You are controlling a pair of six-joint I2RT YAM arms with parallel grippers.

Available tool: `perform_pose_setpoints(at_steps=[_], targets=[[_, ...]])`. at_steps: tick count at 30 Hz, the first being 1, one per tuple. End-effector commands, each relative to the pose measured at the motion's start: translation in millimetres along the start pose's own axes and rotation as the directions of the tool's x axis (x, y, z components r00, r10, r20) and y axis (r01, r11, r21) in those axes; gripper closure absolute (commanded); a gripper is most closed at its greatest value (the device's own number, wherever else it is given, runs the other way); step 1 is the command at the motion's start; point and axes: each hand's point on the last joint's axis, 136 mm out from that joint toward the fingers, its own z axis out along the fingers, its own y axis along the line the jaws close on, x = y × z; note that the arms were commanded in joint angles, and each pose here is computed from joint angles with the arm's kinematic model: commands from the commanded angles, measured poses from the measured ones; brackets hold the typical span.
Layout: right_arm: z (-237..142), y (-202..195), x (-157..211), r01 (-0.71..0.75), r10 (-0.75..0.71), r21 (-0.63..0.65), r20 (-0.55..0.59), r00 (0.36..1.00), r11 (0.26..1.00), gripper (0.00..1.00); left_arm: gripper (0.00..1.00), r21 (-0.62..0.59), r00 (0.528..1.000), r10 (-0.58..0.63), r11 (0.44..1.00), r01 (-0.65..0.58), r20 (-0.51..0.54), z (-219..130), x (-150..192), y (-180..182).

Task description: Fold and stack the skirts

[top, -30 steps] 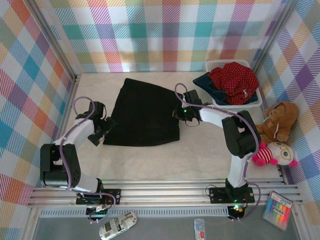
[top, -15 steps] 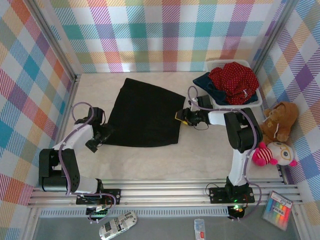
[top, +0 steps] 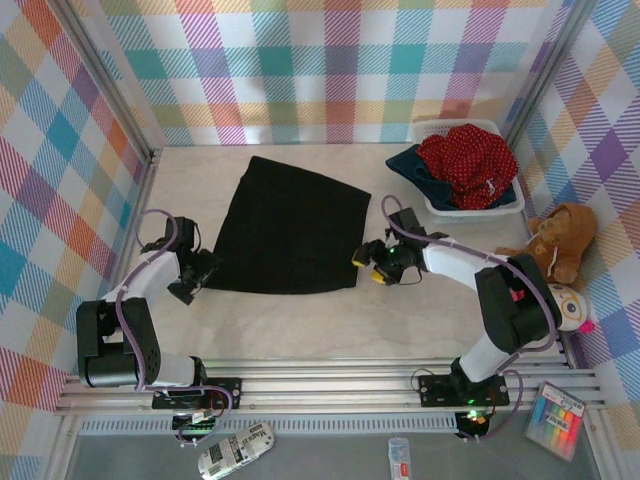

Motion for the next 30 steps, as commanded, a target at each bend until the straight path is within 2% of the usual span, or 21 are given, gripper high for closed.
perform_pose_setpoints(at_steps=[1, 7, 11, 18, 30], targets=[[-1, -14, 21, -0.167, 0.168, 0.025, -0.032, 0.985, 0.986, 0.38, 0.17, 0.043, 0.999, -0.016, 0.999, 0.017, -0.030, 4, 3, -1], [7, 0, 24, -0.157, 0.155, -0.020, -0.067, 0.986, 0.987, 0.52, 0.27, 0.070, 0.999, -0.020, 0.997, 0.023, -0.041, 10, 2, -5], [17, 2, 31, -0.147, 0.145, -0.017, -0.101, 0.984, 0.989, 0.54, 0.32, 0.075, 0.999, -0.019, 0.997, 0.022, -0.044, 13, 2, -7], [25, 5, 30, -0.136, 0.133, -0.018, -0.116, 0.984, 0.991, 0.56, 0.32, 0.051, 0.999, -0.008, 0.999, 0.010, -0.051, 17, 4, -2], [37, 16, 24, -0.114, 0.109, -0.044, -0.114, 0.988, 0.992, 0.66, 0.32, 0.046, 0.998, 0.001, 0.999, 0.002, -0.066, 22, 5, -2]])
